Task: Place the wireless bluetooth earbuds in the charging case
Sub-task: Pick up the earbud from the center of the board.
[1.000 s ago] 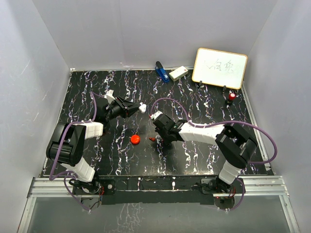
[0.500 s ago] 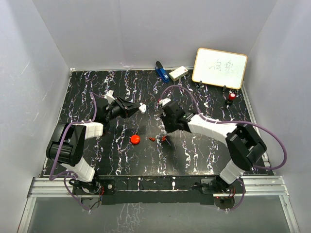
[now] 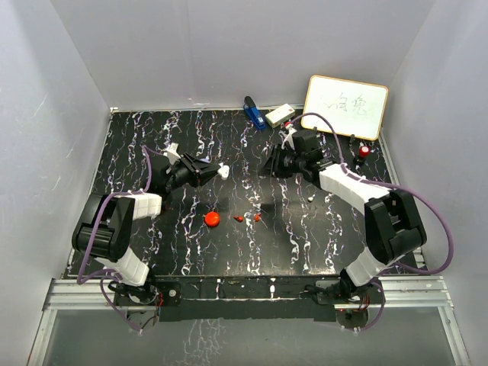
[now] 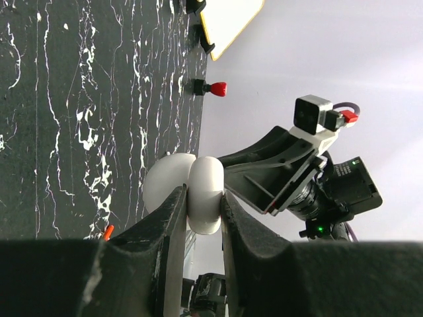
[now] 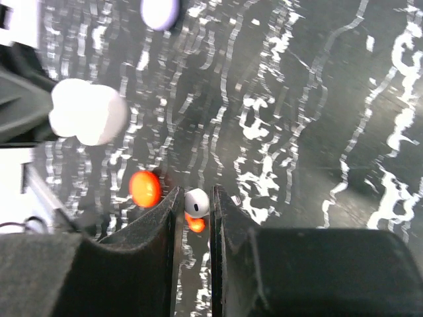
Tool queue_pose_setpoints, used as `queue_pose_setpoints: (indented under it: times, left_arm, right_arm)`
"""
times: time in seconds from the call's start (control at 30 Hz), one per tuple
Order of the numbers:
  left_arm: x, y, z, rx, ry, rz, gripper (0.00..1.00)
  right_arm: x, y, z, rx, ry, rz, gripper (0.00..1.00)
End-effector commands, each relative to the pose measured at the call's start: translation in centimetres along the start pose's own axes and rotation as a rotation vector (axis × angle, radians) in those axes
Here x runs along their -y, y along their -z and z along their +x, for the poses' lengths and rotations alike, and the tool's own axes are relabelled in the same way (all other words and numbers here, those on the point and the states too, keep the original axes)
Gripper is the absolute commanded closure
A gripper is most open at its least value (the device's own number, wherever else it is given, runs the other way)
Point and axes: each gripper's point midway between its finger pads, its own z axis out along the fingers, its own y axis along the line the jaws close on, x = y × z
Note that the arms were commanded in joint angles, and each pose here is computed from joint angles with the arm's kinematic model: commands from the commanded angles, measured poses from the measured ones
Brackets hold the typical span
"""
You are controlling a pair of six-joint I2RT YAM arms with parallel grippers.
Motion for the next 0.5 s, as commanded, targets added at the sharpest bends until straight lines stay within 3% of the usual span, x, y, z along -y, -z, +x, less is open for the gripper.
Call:
queue_pose_setpoints:
  times: [0.0, 0.47]
  left_arm:
    - [2.8, 0.9, 0.1, 0.003, -0.050, 0.078, 1.00]
    - [4.3, -0.4, 1.1, -0.040, -0.032, 0.146, 1.00]
  right_arm:
    - [-6.2, 1.0, -4.2, 0.087, -0.048, -0.297, 0.96]
    - [-9.7, 1.3, -6.8, 0.141, -0.233, -0.552, 0.98]
